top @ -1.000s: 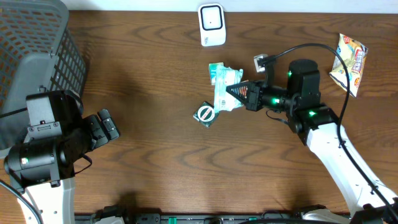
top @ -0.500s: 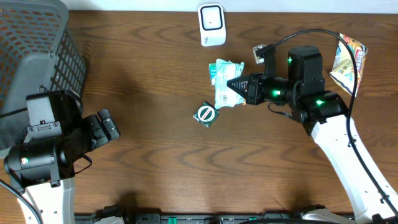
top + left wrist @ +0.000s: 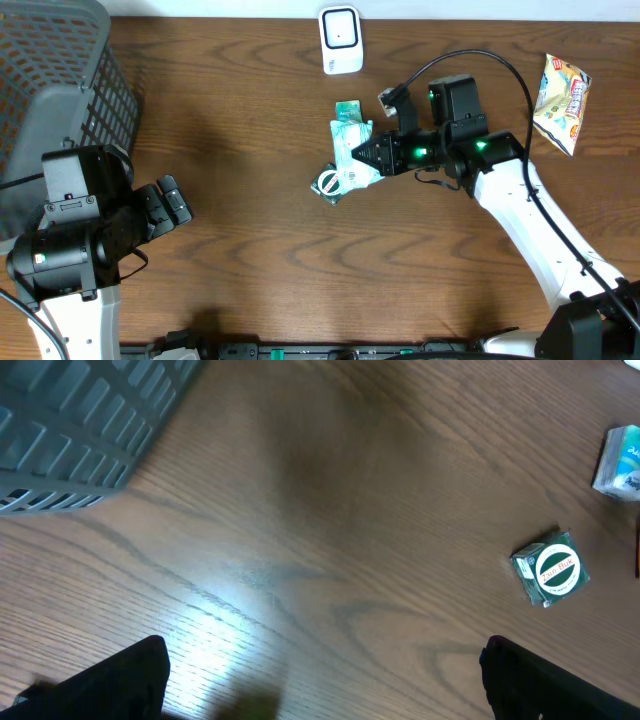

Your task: Scan the item barcode

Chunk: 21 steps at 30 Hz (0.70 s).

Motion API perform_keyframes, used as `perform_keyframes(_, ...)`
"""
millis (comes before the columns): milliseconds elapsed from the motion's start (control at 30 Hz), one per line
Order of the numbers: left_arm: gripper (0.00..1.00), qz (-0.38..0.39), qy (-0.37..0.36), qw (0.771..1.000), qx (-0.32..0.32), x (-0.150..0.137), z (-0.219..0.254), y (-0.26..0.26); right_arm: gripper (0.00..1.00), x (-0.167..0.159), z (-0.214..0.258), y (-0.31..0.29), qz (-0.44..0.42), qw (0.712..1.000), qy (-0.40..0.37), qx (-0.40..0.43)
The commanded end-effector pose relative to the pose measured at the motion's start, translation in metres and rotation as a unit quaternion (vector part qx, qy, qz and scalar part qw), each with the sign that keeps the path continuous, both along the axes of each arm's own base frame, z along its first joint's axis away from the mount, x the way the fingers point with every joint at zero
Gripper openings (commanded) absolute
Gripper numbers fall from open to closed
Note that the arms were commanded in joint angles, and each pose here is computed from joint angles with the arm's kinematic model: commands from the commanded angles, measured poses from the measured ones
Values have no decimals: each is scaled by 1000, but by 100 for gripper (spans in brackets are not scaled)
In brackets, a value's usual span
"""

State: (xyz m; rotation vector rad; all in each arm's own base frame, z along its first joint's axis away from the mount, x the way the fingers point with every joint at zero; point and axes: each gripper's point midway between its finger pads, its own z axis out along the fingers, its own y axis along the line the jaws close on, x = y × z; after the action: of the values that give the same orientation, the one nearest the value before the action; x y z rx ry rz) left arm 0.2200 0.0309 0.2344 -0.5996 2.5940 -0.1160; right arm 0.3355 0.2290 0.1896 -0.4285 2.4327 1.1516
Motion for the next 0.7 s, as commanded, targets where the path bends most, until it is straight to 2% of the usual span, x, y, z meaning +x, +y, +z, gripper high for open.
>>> perform_keyframes(0,97,11,3,1000,5,-1,-1,4,1,4,14,3,6,1000,-27,7)
perform_keyframes(200,98,11,3,1000,5,-1,-1,4,1,14,7,-6,-33,999,-25,-20)
perform_keyframes(667,98,11,3,1000,5,-1,-1,4,1,21,-1,-15,-59,997,-30,-51)
